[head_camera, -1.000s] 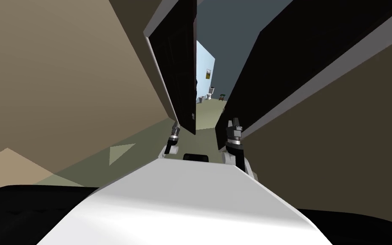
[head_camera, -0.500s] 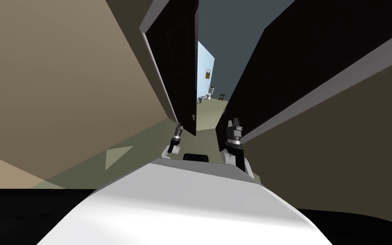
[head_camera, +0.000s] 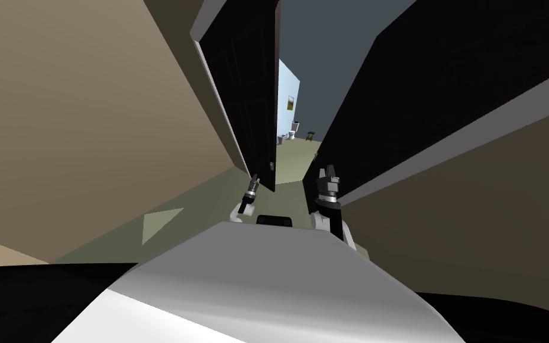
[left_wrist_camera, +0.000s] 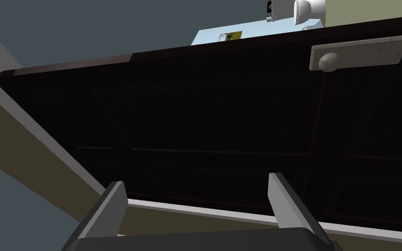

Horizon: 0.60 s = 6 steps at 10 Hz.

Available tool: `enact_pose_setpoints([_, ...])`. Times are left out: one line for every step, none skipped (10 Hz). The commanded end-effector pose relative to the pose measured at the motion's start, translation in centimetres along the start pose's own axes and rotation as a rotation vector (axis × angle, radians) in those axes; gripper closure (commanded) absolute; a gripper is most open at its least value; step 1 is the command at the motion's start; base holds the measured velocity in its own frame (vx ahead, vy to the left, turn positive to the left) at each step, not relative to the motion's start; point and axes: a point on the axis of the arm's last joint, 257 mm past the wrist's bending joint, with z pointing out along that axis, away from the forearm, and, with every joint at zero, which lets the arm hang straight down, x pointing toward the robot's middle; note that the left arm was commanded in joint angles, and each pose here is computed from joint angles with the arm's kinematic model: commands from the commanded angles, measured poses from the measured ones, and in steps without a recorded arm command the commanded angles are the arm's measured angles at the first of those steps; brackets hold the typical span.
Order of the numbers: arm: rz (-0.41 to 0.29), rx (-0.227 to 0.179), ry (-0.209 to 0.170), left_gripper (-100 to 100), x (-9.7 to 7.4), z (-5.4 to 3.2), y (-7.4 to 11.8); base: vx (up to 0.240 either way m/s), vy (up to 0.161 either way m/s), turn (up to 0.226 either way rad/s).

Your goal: Push the door open

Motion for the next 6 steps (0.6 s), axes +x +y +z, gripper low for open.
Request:
enact_pose_setpoints([-0.011,-0.019,0.021,-100,0.9,-0.03,1.2,0.086,0.057,-0.024])
enact_pose_setpoints([-0.017,-0.026,0.033,-100,1.4,0.02,1.7,0.085,0.063,-0.025])
enact_pose_setpoints([-0.017,-0.031,0.033,-100,1.4,-0.06,1.9,0.060,0.049,-0.009])
enact_pose_setpoints([-0.023,-0.042,0.045,-100,2.0,-0.11,2.6,0.067,0.043,-0.012])
enact_pose_setpoints([-0.029,-0.052,0.057,-100,2.5,-0.16,3.3,0.077,0.053,-0.022])
enact_pose_setpoints([-0.029,-0.053,0.057,-100,2.5,-0.16,3.3,0.048,0.032,-0.012])
